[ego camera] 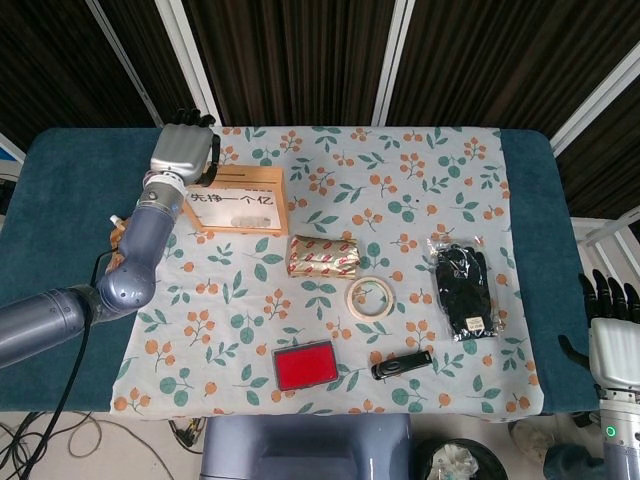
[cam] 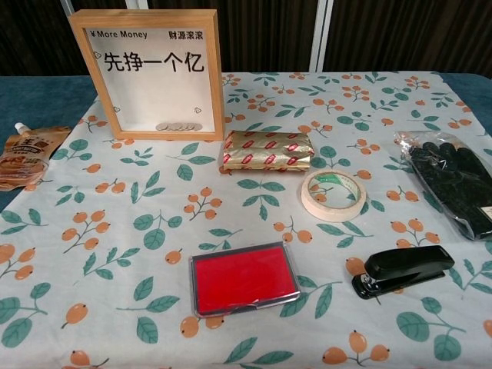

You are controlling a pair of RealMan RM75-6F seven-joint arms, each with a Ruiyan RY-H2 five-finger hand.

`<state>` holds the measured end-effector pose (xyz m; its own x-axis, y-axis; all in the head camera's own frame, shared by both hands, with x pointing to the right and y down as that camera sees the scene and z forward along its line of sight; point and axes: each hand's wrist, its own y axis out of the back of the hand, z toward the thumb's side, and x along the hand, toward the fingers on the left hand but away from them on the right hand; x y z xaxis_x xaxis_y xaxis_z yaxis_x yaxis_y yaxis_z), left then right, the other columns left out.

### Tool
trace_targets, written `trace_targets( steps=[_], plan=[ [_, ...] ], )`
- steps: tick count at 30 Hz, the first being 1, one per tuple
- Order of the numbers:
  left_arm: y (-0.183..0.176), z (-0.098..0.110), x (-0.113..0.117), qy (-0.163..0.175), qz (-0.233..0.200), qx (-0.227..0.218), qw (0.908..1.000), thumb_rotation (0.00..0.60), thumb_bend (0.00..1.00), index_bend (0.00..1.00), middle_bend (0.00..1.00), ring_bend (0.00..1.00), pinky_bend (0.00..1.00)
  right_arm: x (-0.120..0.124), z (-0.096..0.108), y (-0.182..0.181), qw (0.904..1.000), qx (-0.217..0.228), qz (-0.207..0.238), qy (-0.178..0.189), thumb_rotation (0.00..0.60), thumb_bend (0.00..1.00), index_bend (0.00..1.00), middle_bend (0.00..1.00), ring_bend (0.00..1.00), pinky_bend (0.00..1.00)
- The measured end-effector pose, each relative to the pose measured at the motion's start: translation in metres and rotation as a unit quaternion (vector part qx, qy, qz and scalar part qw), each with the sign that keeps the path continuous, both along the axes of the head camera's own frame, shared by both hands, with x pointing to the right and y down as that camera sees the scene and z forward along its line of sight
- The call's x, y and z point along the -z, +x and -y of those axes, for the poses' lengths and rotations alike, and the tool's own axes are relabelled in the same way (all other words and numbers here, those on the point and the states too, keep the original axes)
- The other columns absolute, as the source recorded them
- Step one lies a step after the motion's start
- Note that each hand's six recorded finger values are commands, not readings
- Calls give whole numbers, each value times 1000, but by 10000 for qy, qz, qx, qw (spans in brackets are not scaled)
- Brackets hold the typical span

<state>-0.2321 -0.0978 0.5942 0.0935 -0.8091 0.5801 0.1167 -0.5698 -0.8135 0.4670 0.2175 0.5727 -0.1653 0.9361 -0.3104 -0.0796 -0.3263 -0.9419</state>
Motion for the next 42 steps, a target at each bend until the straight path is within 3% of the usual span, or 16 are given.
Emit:
trace_targets(
  steps=[32, 42],
  plan=[
    [17, -6, -19, -83, -18, -141, 9999, 600, 511, 715, 118, 0, 0, 2, 2, 4, 10000, -71, -37, 54, 600, 301, 0, 0, 0, 0],
    [14, -8, -22, -86, 149, -175, 9997, 600, 491, 567, 93, 0, 0, 3, 3, 5, 9999, -93, -69, 70, 600, 301, 0, 0, 0, 0]
  ],
)
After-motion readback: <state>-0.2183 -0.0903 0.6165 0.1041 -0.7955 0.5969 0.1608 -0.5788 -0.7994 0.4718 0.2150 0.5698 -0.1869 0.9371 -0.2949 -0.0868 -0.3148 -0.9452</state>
